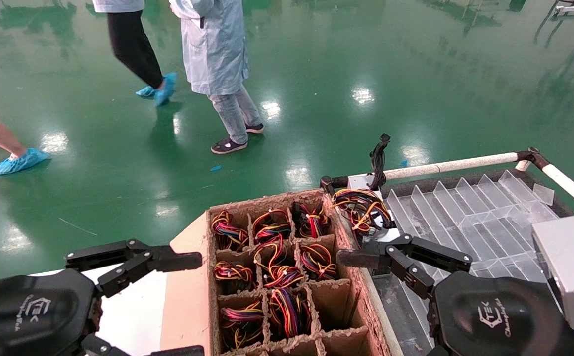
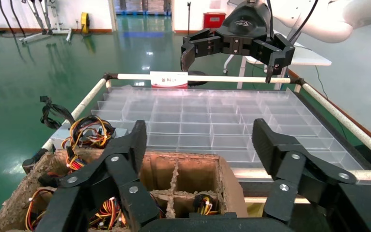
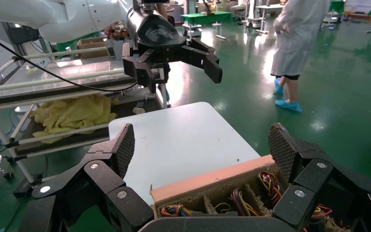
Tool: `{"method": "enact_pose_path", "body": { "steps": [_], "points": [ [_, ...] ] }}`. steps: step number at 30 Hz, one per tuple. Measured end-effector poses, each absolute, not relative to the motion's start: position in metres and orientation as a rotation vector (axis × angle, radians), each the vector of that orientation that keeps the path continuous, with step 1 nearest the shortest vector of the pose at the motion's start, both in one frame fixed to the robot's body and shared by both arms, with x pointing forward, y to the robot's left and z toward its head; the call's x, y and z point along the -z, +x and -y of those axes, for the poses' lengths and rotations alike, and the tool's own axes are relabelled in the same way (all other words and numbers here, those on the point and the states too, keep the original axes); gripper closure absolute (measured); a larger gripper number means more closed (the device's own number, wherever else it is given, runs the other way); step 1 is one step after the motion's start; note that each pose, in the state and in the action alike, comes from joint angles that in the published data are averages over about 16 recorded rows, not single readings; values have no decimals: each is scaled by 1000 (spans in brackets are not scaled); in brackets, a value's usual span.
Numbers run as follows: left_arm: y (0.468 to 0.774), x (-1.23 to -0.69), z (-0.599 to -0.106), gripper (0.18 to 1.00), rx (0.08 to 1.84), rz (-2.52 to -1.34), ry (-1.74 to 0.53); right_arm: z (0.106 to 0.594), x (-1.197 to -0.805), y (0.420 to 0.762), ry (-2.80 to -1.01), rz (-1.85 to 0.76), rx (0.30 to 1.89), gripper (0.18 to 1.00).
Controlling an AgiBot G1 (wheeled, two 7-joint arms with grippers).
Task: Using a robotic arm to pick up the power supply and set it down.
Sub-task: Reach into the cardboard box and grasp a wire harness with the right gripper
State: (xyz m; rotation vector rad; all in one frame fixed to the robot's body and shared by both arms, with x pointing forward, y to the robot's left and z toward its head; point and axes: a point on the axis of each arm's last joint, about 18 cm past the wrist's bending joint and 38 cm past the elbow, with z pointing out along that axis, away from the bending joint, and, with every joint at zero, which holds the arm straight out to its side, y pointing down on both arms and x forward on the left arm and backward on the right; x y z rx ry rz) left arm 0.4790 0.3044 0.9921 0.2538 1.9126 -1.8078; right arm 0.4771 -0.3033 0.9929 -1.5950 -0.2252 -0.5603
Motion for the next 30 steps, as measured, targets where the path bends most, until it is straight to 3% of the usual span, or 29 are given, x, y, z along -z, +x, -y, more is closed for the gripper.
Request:
{"method": "enact_pose_path", "body": {
  "steps": [13, 25, 30],
  "points": [
    [479, -992, -304, 594, 1808, -1913, 254, 317, -1003, 496, -1644, 146, 673, 179],
    [479, -992, -304, 849, 1808, -1913, 254, 315, -1003, 547, -1793, 51, 792, 179],
    [479, -992, -304, 914, 1808, -1913, 254, 306, -997, 571, -1865, 32, 814, 179]
  ]
}}
